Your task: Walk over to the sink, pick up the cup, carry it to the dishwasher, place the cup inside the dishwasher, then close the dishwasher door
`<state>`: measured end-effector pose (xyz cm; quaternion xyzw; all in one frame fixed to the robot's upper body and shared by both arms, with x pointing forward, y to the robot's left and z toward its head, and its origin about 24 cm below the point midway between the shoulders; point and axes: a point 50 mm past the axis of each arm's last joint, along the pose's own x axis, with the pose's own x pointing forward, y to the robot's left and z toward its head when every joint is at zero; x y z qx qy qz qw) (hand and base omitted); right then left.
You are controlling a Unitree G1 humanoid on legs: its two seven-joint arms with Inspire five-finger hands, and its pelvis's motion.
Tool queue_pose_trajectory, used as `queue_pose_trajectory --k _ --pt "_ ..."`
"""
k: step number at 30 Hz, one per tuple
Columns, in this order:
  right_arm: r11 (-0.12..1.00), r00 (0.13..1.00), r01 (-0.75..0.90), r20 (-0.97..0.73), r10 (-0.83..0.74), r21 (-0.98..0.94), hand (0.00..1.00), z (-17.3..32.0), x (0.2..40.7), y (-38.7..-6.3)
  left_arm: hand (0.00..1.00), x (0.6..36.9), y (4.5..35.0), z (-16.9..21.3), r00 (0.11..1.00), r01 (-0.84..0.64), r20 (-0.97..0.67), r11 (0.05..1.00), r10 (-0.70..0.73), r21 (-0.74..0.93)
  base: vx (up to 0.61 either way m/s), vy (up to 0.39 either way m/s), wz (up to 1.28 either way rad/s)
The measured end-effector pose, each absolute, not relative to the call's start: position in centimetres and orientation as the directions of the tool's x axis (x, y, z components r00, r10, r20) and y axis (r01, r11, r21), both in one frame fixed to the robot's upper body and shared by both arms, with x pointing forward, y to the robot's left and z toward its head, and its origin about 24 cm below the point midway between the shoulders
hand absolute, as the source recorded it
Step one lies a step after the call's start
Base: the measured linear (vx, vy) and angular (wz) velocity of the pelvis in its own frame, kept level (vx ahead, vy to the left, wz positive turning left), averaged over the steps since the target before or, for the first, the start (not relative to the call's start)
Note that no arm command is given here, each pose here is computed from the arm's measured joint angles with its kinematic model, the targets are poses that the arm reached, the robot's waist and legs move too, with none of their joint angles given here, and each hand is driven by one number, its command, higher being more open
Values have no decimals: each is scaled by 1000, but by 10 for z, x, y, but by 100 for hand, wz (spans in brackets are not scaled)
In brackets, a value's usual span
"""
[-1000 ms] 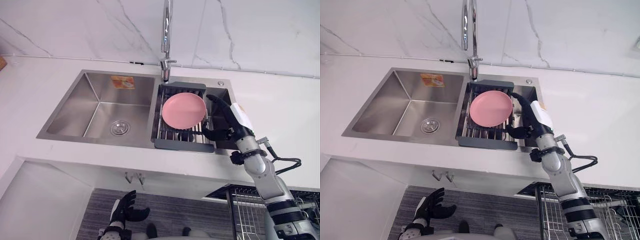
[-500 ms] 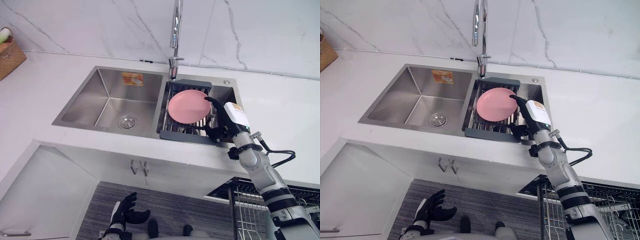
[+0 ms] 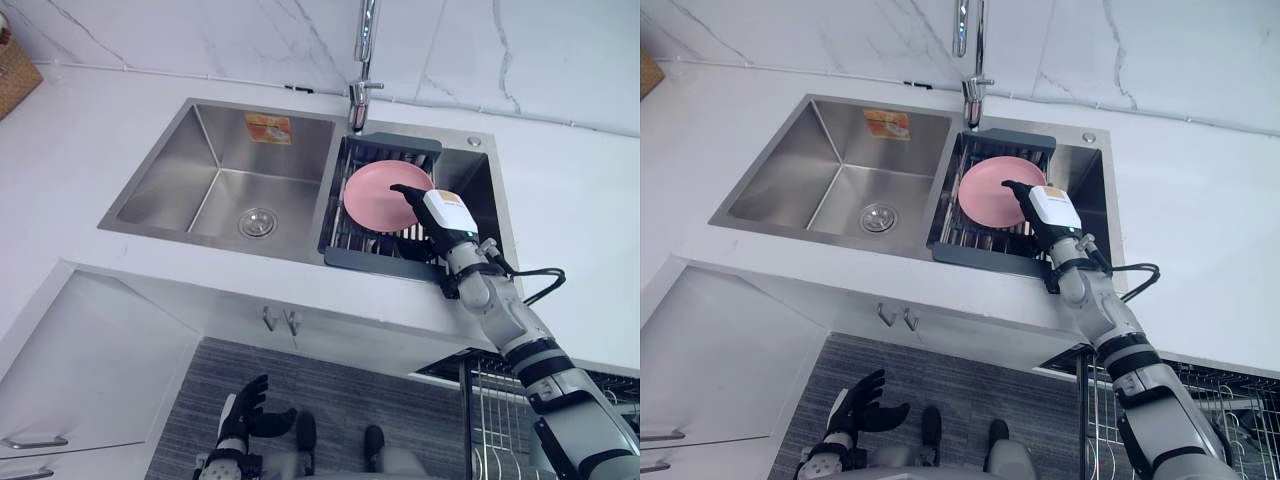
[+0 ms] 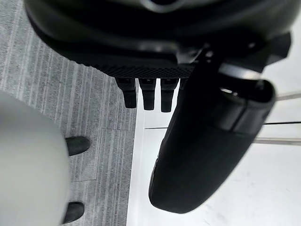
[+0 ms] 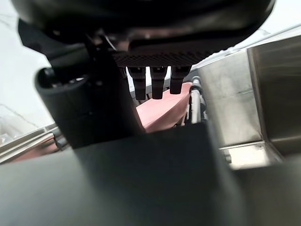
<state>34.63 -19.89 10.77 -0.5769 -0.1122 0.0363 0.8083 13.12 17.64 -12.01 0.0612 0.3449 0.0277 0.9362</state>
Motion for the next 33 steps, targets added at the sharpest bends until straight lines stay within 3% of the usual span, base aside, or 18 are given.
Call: queue_pose_trajectory --k 15,24,33 --pt "273 934 241 299 196 -931 30 165 365 -199 90 147 174 -114 788 -34 -609 994 92 105 -66 -2 4" --pt "397 862 392 482 158 -830 30 192 337 -209 90 149 172 -114 789 -33 -608 995 87 99 101 -30 -1" --pt "494 807 418 561 183 -762 30 197 315 -203 90 149 170 -112 793 -4 -605 995 63 98 97 -54 -7"
